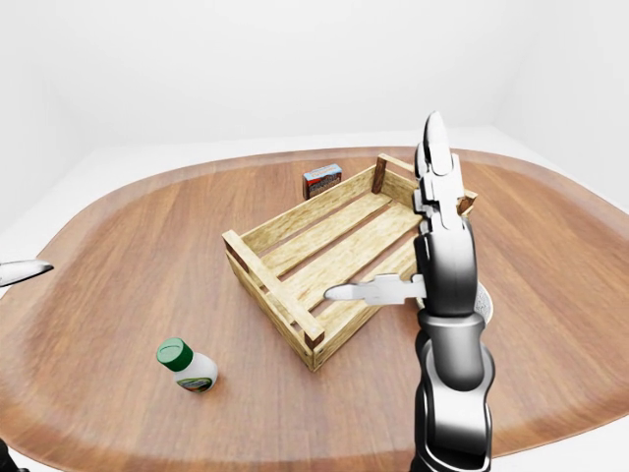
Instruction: Pick up the salad dressing and put it in the tray.
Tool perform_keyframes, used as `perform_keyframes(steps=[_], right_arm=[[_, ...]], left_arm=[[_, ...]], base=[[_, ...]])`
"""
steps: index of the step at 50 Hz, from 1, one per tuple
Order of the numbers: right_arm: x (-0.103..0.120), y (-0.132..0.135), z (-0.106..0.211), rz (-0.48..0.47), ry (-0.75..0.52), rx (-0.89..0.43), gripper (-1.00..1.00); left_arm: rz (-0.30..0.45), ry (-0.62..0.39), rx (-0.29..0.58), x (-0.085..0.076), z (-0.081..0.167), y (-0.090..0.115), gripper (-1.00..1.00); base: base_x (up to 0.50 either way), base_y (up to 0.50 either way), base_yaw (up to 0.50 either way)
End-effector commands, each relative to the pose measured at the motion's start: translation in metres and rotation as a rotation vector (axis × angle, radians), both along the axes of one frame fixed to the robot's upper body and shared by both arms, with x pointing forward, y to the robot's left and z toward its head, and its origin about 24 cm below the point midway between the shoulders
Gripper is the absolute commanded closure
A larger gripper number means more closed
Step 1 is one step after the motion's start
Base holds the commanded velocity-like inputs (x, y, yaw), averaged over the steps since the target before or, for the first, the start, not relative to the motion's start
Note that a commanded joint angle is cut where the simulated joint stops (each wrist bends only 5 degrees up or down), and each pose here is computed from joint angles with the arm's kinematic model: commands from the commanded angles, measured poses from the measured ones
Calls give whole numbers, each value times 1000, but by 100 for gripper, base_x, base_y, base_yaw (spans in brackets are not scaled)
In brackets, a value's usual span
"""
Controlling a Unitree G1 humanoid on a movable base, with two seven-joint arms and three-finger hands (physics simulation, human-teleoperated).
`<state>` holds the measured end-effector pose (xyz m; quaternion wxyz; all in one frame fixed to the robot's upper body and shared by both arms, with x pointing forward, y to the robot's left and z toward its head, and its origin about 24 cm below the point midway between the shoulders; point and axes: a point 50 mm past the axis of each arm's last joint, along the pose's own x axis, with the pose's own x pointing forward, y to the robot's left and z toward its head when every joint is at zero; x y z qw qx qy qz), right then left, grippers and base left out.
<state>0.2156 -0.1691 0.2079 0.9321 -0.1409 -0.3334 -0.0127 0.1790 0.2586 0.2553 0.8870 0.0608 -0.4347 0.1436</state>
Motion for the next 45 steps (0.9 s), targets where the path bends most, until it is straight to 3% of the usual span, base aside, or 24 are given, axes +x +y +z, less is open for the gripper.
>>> perform_keyframes(steps=[1, 3, 10, 17, 29, 34, 40, 41, 45], right_arm=[[-9, -2, 12, -30, -59, -79, -100], [-6, 2, 7, -74, -35, -146, -100], [6, -10, 8, -56, -39, 25, -100], [21, -15, 13, -60, -38, 19, -100], [9, -14, 5, -109, -16, -33, -100], [2, -25, 9, -99, -47, 52, -100], [4, -28, -4, -118, 13, 64, -100], [11, -37, -15, -126, 73, 100, -100], [9, -32, -13, -146, 63, 31, -100]], left_arm=[[-1, 9, 1, 1, -2, -1, -100], [-1, 3, 3, 0, -1, -1, -100], [12, -27, 2, -5, 5, 3, -100], [12, -39, 0, -7, 7, 4, -100], [12, -34, -1, -7, 6, 4, -100], [12, -11, -2, -3, 2, 4, -100], [15, 4, -6, -1, 0, 5, -100], [5, 10, -5, 0, -2, 3, -100], [6, 5, -1, -1, -1, 2, -100]], base=[[0, 0, 0], [14, 49, 0], [8, 28, 0], [0, 0, 0], [0, 1, 0], [1, 8, 0], [0, 0, 0], [0, 0, 0], [0, 0, 0]])
